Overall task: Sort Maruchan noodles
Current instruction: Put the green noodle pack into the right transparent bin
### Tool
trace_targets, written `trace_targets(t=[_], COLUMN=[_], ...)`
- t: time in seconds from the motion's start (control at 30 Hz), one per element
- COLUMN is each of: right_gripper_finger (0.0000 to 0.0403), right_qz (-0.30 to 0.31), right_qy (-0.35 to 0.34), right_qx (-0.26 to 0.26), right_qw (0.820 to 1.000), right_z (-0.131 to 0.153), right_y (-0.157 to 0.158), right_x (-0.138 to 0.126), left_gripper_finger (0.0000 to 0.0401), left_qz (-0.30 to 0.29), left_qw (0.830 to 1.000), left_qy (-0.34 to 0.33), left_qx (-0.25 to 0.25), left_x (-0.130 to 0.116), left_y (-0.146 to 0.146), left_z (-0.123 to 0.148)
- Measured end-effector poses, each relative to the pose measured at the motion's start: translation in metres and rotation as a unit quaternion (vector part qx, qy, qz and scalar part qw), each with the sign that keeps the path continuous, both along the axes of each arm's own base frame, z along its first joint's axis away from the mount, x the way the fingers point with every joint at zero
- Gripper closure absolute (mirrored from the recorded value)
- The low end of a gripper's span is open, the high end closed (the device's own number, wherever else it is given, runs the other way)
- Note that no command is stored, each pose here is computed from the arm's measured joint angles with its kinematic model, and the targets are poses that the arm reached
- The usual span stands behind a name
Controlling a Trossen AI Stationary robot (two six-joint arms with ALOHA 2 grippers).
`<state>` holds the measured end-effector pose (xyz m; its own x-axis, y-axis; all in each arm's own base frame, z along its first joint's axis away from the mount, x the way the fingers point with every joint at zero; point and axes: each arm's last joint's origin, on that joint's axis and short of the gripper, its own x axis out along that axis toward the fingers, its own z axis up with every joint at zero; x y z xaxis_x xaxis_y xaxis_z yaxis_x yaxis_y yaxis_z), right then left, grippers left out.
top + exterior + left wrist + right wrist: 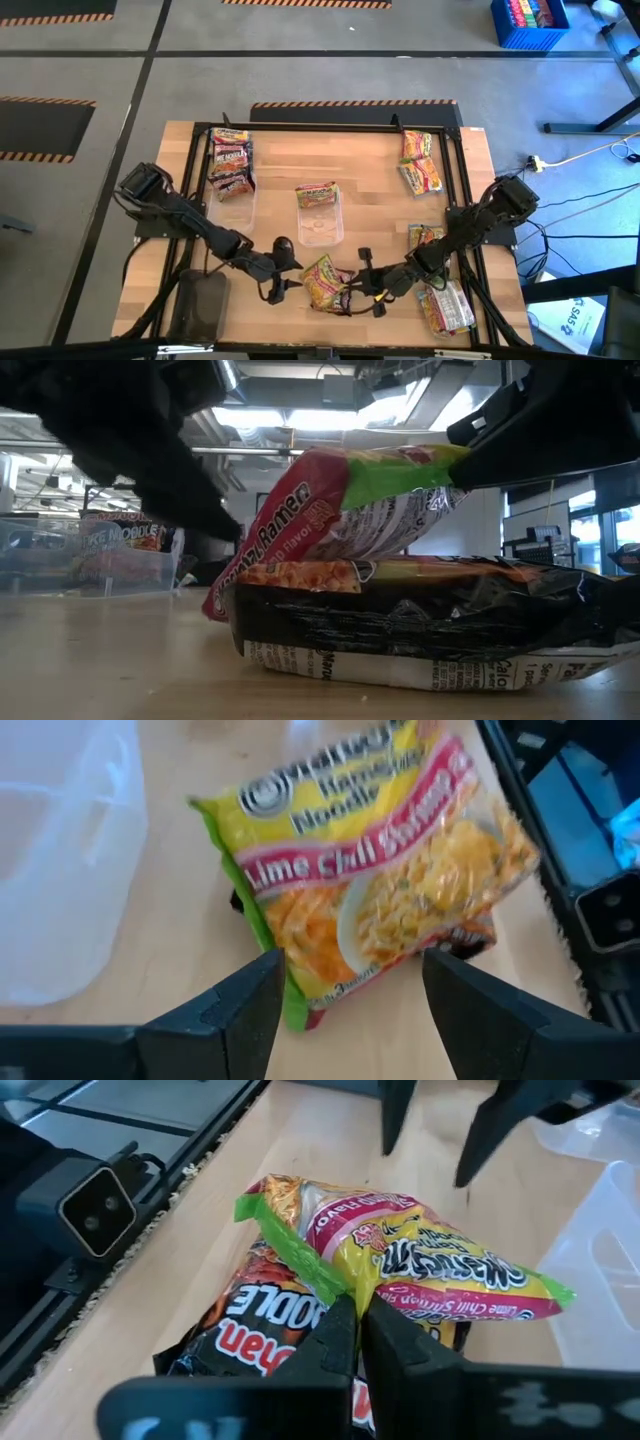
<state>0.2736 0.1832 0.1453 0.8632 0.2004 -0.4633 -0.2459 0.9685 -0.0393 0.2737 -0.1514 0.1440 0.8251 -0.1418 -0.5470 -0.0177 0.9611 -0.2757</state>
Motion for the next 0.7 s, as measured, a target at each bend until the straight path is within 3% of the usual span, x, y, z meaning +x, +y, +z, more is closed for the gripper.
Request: trace_targets(t=[0.17,0.27,0.5,0.7], right_gripper_finger=[0.0398,0.0374,0.0241,0.0118], right_qz=[-0.017,-0.032,-0.055,-0.078], right_qy=[0.005,0.013,0.038,0.061], right_qx=[0.024,0.046,0.066,0.124], right_qw=[1.0,0.998,0.996,0.987], right_z=[0.0,0.0,0.001,0.029], right_y=[-0.001,-0.004,-0.008,-0.016], right_x=[0.001,0.002,0.0,-0.013], left_gripper_finger=[0.0171,0.0171,0.0171,0.0171], left_qz=[-0.002,-0.004,-0.006,-0.011], left_qw=[1.0,1.0,1.0,1.0], left_qy=[0.009,0.008,0.007,0.009], left_qx=[0.004,0.006,0.013,0.009], left_x=[0.002,0.002,0.002,0.002], left_y=[-0.001,-0.001,-0.001,-0.002], left_z=[-0.01,-0.01,-0.01,-0.01])
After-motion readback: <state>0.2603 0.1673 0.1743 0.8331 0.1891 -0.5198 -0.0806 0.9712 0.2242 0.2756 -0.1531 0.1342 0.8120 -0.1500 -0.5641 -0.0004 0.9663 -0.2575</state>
